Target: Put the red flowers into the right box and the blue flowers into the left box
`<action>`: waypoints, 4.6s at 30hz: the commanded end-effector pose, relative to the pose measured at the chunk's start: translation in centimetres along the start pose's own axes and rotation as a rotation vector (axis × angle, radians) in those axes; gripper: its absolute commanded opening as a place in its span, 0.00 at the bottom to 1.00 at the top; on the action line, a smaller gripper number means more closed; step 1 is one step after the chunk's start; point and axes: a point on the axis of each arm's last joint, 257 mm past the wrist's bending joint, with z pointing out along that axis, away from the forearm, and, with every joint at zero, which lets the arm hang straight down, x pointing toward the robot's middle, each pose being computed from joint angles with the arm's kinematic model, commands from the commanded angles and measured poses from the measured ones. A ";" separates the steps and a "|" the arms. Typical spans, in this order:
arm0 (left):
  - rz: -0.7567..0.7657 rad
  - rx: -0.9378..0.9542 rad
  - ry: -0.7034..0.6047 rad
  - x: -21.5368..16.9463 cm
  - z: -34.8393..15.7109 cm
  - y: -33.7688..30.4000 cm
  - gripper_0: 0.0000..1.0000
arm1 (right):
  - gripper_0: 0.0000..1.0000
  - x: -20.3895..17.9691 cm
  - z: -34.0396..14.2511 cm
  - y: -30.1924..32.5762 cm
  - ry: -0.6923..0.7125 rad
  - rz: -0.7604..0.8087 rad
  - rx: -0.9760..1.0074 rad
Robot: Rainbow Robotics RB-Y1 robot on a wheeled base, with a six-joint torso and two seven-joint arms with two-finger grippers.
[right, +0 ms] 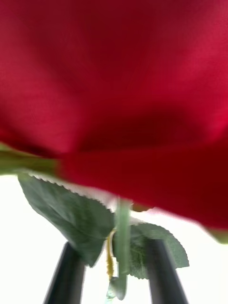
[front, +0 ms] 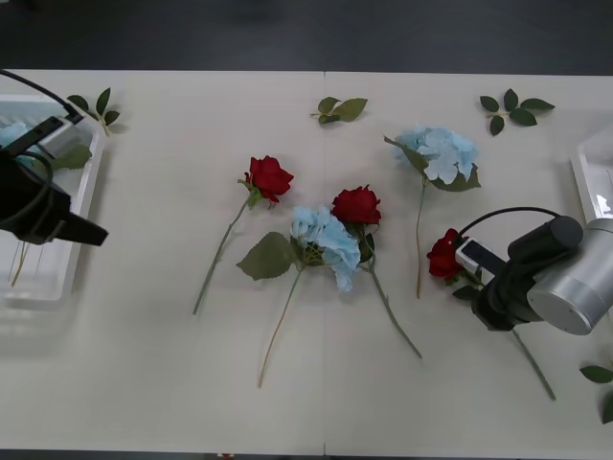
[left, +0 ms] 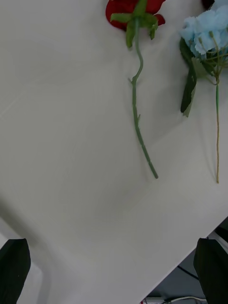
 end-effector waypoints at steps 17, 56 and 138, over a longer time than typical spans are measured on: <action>-0.018 -0.178 -0.043 -7.9 10.2 -7.8 1.00 | 0.00 -5.1 -5.6 -6.3 -0.155 0.160 -0.005; -0.046 -0.293 0.053 -12.4 21.0 -2.8 1.00 | 0.00 11.1 -12.1 -35.6 0.038 0.453 0.611; -0.066 0.919 -0.403 -21.8 -1.2 -21.0 0.00 | 1.00 -12.7 -12.0 -11.3 -0.245 0.654 -0.167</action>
